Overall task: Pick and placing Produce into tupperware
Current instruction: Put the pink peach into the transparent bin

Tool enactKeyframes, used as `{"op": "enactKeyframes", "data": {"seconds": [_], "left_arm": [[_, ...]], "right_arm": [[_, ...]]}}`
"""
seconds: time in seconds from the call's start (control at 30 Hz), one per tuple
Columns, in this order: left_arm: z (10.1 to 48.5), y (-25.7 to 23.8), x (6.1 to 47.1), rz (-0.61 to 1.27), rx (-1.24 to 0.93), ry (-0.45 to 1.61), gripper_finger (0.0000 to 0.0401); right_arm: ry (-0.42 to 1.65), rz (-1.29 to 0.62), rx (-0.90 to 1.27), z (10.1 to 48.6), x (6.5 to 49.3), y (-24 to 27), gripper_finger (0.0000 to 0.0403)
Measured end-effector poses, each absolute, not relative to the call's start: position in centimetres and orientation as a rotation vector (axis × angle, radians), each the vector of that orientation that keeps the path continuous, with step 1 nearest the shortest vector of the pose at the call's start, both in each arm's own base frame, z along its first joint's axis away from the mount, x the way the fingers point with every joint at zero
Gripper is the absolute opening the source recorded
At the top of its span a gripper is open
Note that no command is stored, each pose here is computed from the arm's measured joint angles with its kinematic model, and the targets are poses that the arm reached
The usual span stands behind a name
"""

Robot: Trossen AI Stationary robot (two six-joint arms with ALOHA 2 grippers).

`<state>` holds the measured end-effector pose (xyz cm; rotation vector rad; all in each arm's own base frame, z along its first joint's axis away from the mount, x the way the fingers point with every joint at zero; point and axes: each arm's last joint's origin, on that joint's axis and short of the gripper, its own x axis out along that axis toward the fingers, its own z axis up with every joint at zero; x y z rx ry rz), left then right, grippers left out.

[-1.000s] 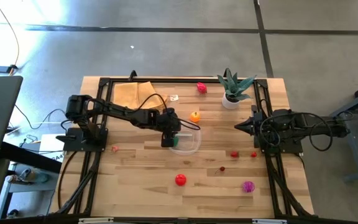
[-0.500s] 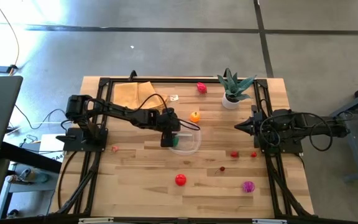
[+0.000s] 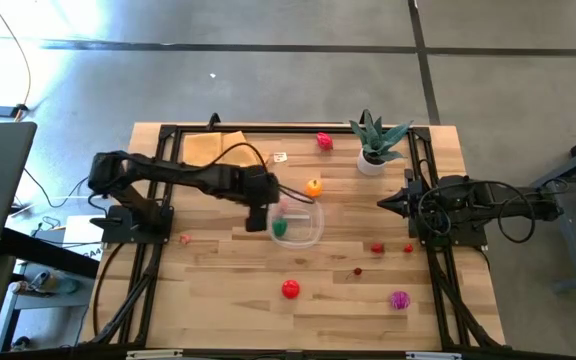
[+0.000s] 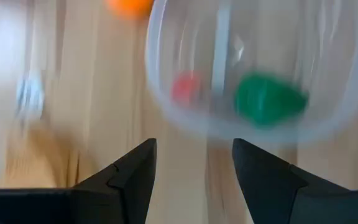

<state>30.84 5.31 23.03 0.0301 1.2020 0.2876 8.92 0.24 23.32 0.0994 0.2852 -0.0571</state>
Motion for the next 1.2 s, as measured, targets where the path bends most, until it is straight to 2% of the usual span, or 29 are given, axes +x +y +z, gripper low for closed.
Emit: {"op": "enactKeyframes", "data": {"seconds": [0.23, 0.43, 0.6, 0.83, 0.97, 1.2], "left_arm": [[24.2, 0.9, 26.4, 0.455, -0.15, 1.358, 0.0201], [24.1, -2.9, 21.1, 0.607, -0.328, 1.271, 0.0174], [21.7, -3.9, 18.3, 0.689, -0.45, 1.237, 0.0155], [20.1, -3.7, 16.8, 0.635, -0.328, 1.364, 0.0152], [20.1, -3.8, 16.3, 0.531, -0.273, 1.477, 0.0152], [19.7, -4.1, 15.3, 0.416, -0.293, 1.627, 0.0152]], "right_arm": [[0.285, -0.057, 0.099, 23.3, 8.9, 0.2, 0.0], [0.287, -0.057, 0.099, 23.3, 8.9, 0.2, 0.0], [0.294, -0.058, 0.099, 23.2, 8.9, 0.2, 0.0], [0.3, -0.058, 0.098, 23.2, 8.9, 0.2, 0.0], [0.3, -0.058, 0.098, 23.2, 8.9, 0.2, 0.0], [0.3, -0.058, 0.098, 23.2, 8.9, 0.2, 0.0]]}}
